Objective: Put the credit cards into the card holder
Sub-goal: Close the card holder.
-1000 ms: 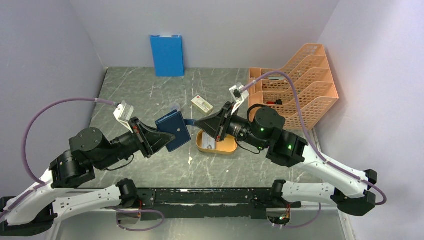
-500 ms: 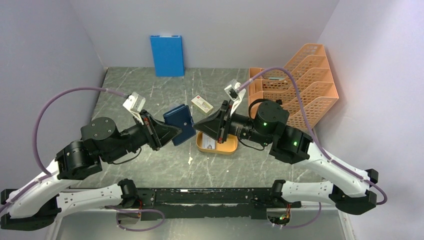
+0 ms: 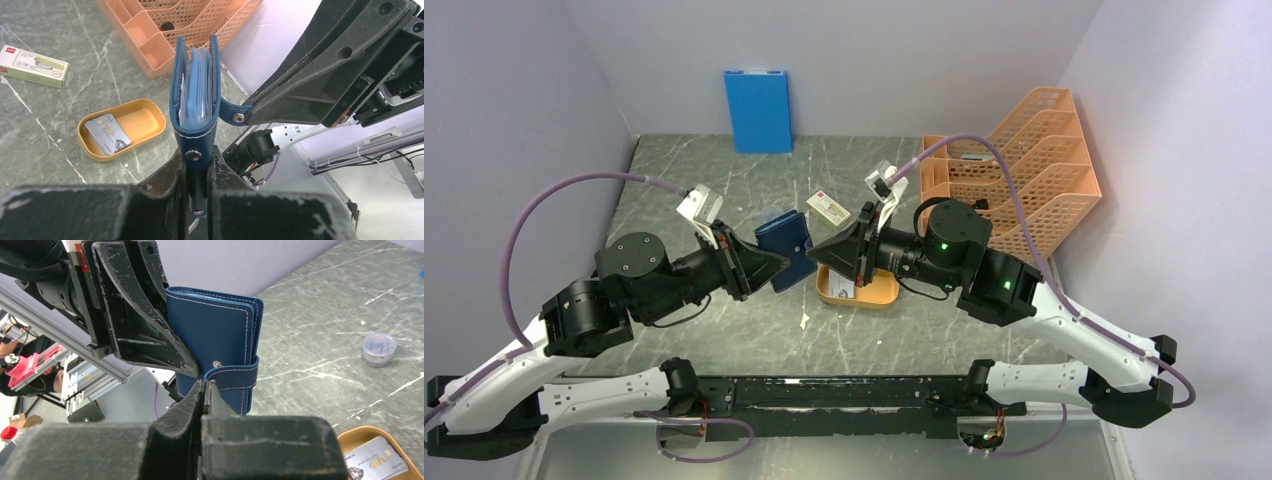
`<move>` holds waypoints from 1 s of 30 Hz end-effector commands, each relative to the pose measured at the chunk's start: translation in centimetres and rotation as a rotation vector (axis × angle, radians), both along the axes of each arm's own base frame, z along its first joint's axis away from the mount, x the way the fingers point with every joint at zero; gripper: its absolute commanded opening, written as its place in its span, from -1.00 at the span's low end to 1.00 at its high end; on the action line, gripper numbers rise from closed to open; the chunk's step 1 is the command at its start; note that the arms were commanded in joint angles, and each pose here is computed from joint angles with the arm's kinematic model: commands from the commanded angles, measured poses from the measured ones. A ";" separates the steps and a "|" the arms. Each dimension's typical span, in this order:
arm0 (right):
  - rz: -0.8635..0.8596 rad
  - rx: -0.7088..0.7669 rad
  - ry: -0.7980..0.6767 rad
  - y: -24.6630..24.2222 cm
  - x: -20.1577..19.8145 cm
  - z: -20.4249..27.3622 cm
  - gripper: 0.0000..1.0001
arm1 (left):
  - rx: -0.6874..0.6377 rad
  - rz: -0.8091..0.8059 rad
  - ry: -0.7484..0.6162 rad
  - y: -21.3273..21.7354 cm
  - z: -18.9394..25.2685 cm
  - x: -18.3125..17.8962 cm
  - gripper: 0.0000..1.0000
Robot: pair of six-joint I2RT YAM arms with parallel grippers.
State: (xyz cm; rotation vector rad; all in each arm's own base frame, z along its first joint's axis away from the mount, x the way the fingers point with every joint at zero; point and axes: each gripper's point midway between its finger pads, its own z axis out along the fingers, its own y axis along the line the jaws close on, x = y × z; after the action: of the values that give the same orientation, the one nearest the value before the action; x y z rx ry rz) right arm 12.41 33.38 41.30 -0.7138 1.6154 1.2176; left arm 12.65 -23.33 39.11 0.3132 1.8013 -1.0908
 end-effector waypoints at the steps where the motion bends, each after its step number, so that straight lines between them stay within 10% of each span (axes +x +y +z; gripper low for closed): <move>1: -0.018 0.000 0.013 -0.1 0.2 0.1 -1.00 | -0.061 -0.021 -0.037 -0.1 2.1 -0.3 -0.91; 30: -0.100 -0.071 0.047 0.3 1.9 -2.2 -1.00 | -0.058 -0.064 -0.033 -1.2 2.0 -0.6 -0.90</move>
State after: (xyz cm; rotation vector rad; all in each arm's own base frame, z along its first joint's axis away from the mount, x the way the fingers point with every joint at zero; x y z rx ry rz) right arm 13.89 33.51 40.02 -0.6375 1.6866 1.1582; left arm 12.67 -24.23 38.45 0.3408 1.8268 -1.0903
